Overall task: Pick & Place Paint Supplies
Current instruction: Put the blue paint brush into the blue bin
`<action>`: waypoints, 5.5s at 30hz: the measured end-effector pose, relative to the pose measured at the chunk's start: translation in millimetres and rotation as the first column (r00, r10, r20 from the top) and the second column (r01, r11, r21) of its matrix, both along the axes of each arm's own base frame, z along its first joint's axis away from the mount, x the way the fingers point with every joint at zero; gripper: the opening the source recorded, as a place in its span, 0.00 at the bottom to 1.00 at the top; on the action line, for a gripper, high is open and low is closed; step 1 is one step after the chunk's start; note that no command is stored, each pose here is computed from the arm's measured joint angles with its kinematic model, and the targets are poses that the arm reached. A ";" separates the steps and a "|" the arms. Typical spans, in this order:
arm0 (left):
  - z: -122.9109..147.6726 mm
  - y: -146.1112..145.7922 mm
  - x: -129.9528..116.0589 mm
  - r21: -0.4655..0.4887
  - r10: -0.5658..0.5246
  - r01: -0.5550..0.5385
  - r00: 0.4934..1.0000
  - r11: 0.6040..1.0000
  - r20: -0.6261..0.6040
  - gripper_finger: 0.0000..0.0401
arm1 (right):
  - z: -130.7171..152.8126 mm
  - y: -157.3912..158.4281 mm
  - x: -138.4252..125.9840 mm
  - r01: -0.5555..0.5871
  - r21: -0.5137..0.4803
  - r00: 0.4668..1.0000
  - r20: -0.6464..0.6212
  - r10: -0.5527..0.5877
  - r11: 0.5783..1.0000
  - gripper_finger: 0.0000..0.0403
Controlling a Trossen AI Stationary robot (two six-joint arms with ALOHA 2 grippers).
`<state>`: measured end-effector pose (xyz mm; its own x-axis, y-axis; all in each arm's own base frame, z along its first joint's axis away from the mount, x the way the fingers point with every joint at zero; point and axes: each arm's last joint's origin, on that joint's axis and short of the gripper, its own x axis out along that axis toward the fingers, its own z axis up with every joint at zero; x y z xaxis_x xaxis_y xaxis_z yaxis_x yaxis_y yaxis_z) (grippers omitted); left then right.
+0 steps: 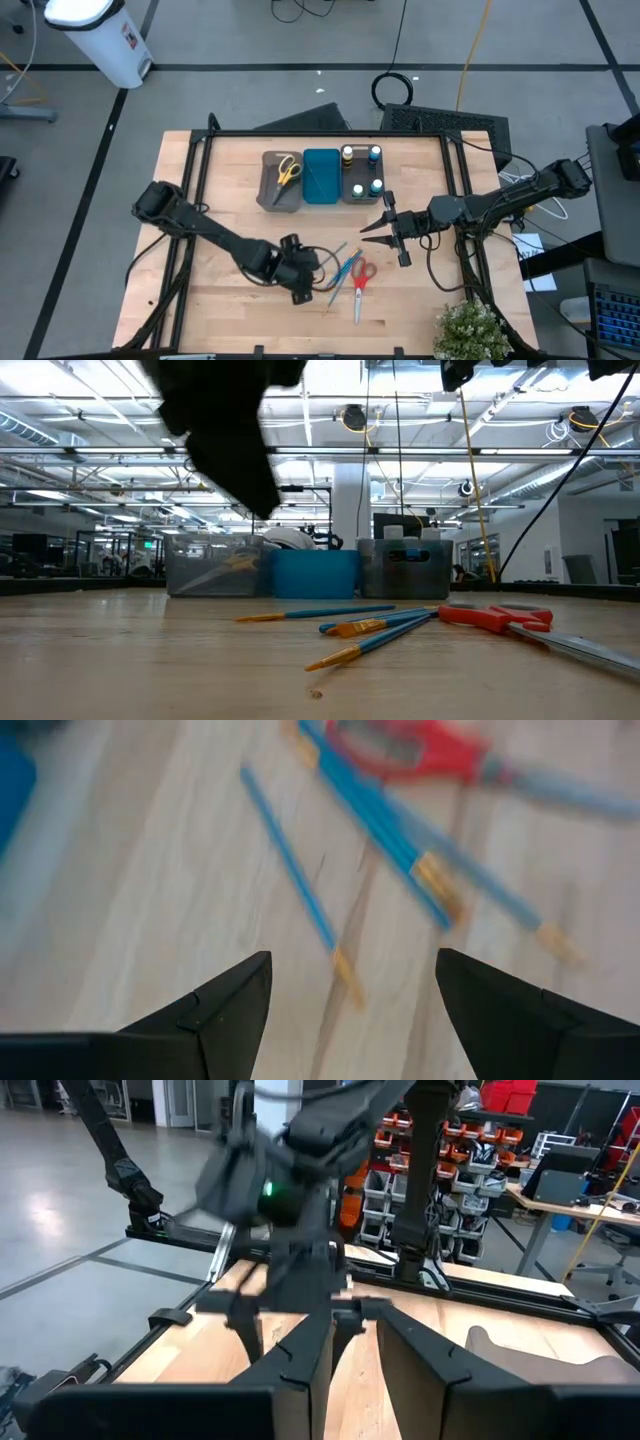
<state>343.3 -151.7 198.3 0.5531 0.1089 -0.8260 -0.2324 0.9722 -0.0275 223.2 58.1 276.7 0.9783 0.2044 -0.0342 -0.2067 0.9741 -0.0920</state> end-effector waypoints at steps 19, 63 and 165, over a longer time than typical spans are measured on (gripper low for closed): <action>-58.3 5.6 -12.5 -0.047 -0.011 0.015 0.997 0.999 0.080 0.71 | 0.1 0.0 0.0 0.000 0.000 1.000 0.001 0.000 1.000 0.18; -98.3 20.5 -10.4 -0.047 0.051 -0.056 0.993 0.997 -0.103 0.01 | -0.2 0.0 0.0 0.001 -0.001 1.000 -0.002 -0.001 1.000 0.18; -22.6 174.4 9.7 0.091 0.598 -0.649 0.740 0.756 0.309 0.00 | -1.2 0.0 0.0 0.000 -0.007 1.000 -0.011 0.000 1.000 0.18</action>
